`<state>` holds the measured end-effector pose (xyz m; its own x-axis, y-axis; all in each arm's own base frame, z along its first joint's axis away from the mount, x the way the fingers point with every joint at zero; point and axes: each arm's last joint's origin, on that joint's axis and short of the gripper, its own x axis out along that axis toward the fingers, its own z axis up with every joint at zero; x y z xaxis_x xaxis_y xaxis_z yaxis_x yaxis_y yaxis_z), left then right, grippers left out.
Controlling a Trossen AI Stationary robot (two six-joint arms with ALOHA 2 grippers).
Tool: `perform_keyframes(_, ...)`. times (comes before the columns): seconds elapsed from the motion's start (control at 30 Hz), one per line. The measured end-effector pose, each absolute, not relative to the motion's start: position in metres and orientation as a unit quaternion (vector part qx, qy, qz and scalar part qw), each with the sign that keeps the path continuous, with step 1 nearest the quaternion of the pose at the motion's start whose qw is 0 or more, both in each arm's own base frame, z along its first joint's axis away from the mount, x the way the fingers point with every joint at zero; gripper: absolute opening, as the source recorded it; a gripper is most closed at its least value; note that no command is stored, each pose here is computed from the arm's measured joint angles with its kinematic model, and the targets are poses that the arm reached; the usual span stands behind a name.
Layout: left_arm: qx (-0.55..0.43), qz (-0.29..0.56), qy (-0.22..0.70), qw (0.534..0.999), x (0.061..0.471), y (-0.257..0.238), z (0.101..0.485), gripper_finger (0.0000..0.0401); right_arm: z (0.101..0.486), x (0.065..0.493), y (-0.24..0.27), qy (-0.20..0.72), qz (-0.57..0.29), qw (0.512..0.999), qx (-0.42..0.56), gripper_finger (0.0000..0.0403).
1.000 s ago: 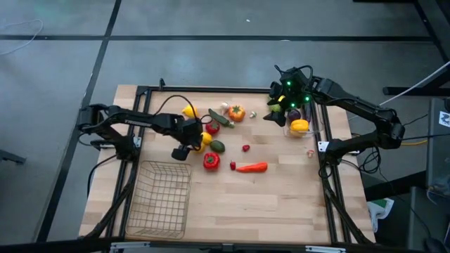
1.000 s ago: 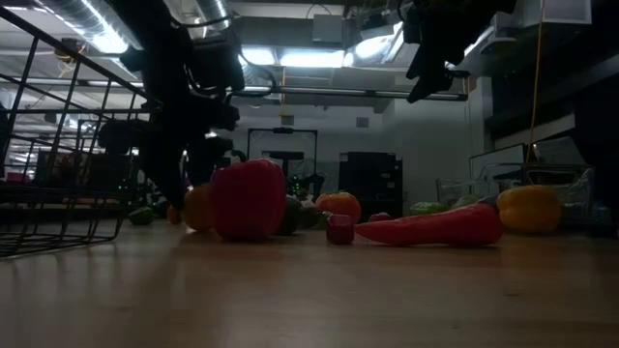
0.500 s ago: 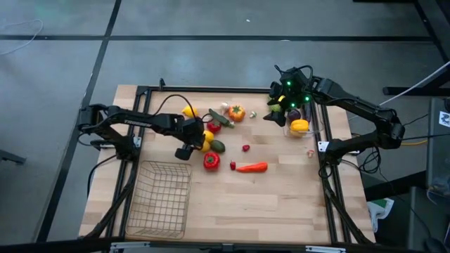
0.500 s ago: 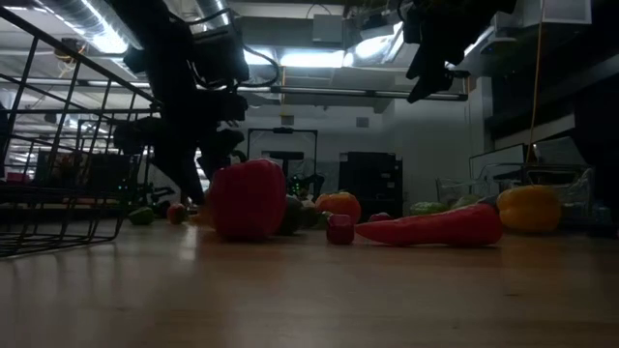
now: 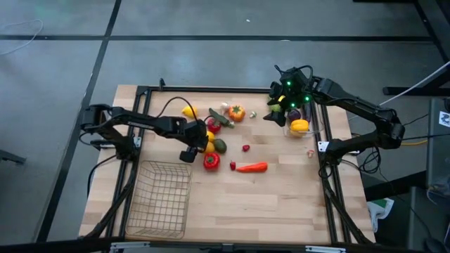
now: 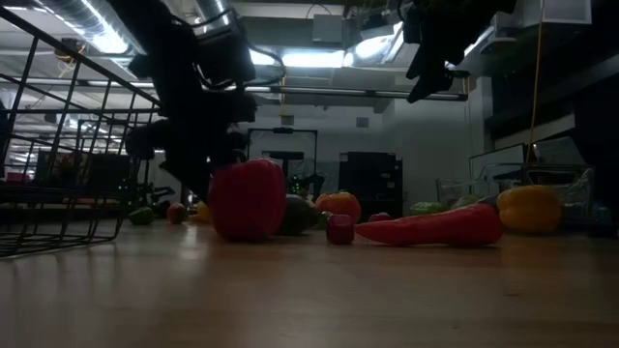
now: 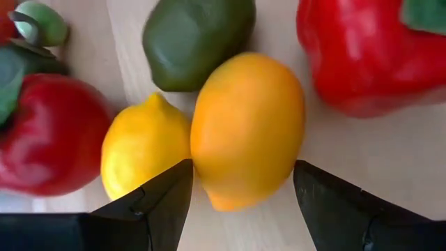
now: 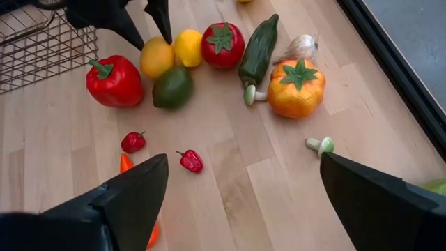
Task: Sort produce into baskets
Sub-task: Put the bottom yellow lemon into the wire basket
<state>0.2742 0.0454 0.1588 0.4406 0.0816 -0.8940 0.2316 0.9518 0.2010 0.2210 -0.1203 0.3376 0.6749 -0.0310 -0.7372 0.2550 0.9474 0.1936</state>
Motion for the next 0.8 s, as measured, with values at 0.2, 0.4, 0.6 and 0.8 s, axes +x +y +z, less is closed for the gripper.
perform_keyframes(0.2, 0.144, -0.05, 0.547, 0.823, 0.278, 0.046, 0.143, 0.023, 0.338, 0.221, -0.12, 0.395, -0.079, 0.904, 0.142, 0.0372)
perform_keyframes(0.4, 0.137, -0.05, 0.558, 0.817, 0.279, 0.046, 0.136, 0.0187, 0.338, 0.221, -0.12, 0.395, -0.079, 0.904, 0.142, 0.0372)
perform_keyframes(0.6, 0.112, -0.032, 0.556, 0.823, 0.28, 0.046, 0.136, 0.0173, 0.338, 0.221, -0.12, 0.395, -0.079, 0.904, 0.142, 0.0372)
perform_keyframes(0.8, 0.096, -0.01, 0.549, 0.83, 0.282, 0.047, 0.137, 0.0173, 0.338, 0.221, -0.12, 0.395, -0.079, 0.904, 0.142, 0.0372)
